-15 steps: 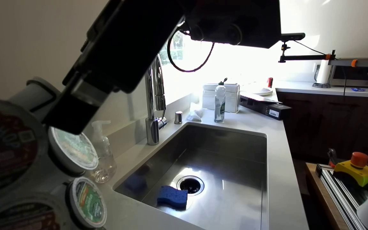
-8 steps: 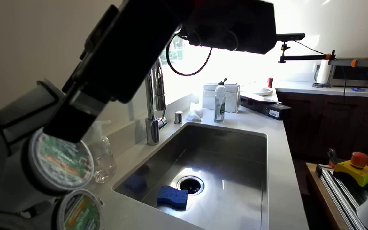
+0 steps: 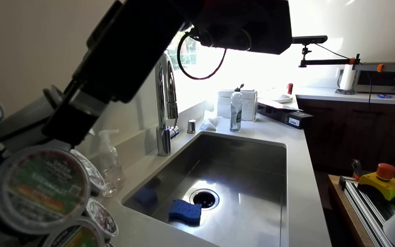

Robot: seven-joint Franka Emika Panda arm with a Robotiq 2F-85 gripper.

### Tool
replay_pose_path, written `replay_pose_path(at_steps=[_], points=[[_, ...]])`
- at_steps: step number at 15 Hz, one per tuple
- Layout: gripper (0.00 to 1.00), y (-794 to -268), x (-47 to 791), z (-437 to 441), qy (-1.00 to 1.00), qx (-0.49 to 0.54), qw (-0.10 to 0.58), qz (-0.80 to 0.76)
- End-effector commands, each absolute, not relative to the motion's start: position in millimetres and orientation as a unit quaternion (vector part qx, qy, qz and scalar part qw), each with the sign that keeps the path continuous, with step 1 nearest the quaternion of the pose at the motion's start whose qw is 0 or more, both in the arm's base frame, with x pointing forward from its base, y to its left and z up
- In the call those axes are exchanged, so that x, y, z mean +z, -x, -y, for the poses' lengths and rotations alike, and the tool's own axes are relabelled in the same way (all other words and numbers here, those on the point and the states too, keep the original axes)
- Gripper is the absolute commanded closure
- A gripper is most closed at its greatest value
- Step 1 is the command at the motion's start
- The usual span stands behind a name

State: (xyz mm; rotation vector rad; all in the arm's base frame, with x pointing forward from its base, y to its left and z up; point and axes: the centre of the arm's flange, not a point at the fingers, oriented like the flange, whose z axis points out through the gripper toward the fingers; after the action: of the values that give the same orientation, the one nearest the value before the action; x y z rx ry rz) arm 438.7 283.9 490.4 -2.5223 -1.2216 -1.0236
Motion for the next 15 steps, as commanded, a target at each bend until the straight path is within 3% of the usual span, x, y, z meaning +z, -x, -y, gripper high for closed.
replay_pose_path(at_steps=[1,4,5,6,8,10,15], points=[[0.38,-440.9,489.8,-283.9,0.843,-0.336,0.084,0.411],[0.22,-439.8,490.3,-283.5,0.844,-0.336,0.083,0.411],[0.23,-439.3,490.5,-283.4,0.843,-0.336,0.083,0.411],[0.41,-439.0,490.6,-283.0,0.843,-0.336,0.084,0.411],[0.51,-438.9,490.9,-282.6,0.843,-0.337,0.084,0.411],[0.66,-439.5,490.8,-281.9,0.843,-0.337,0.084,0.41],[0.64,-439.0,491.4,-281.9,0.843,-0.337,0.083,0.411]])
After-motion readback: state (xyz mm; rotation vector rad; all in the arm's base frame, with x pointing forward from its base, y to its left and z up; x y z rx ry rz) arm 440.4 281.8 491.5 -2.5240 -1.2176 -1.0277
